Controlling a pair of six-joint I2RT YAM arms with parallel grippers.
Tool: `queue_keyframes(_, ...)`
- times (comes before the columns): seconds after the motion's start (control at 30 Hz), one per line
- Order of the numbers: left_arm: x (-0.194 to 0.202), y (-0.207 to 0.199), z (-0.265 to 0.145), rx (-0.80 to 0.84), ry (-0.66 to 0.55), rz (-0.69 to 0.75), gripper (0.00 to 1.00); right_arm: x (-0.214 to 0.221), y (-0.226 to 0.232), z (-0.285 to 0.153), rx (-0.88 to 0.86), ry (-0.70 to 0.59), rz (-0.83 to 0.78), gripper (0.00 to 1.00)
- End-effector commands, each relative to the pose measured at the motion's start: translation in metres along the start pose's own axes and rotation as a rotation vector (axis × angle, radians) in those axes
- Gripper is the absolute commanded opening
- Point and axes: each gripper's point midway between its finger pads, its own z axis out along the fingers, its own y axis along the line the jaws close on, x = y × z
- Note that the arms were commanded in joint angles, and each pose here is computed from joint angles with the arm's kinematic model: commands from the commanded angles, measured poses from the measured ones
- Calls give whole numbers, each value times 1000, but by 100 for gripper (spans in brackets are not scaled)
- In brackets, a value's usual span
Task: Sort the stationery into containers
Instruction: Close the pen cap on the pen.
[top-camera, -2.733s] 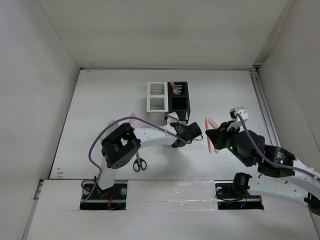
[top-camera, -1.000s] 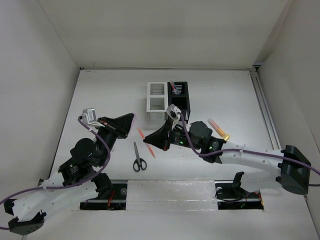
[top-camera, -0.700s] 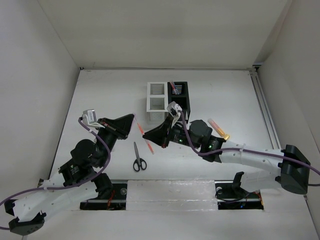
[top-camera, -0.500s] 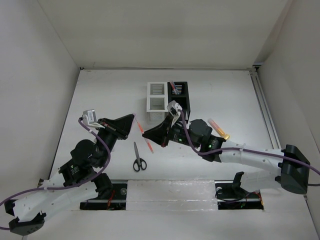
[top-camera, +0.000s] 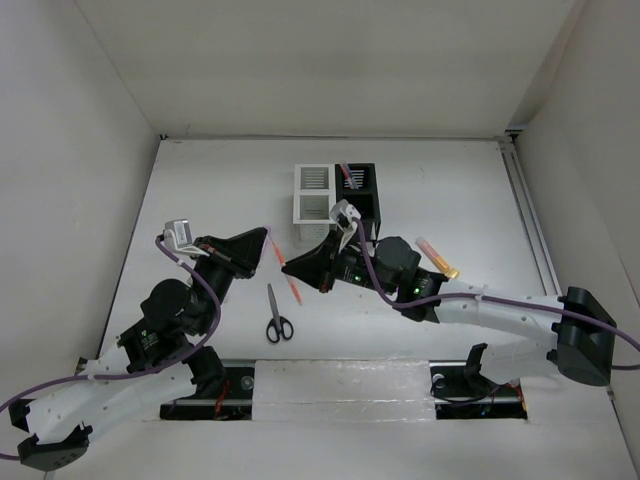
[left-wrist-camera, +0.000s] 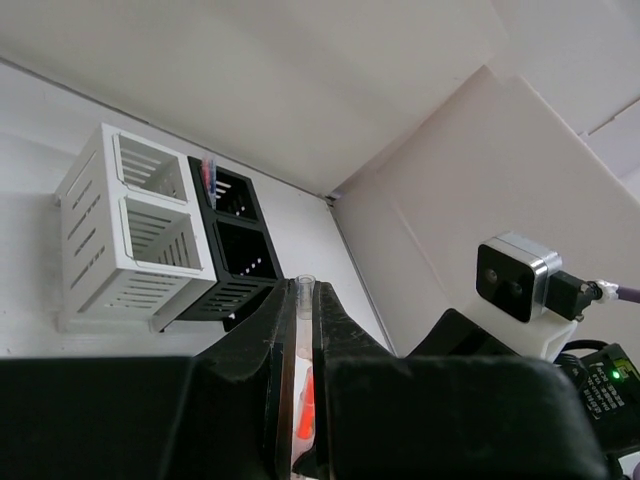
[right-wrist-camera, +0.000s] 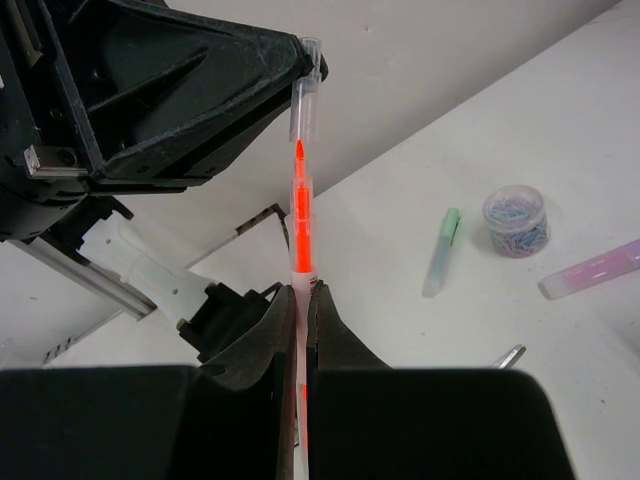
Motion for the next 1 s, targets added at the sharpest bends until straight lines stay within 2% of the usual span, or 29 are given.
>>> queue_keyframes(0.0, -11, -6, 0, 21, -44, -33, 0, -18, 10, 4, -42, -49, -17, 0)
queue_keyframes(0.97, -6, -12, 1, 49, -22, -44, 0, -20, 6, 7, -18, -51, -26, 0)
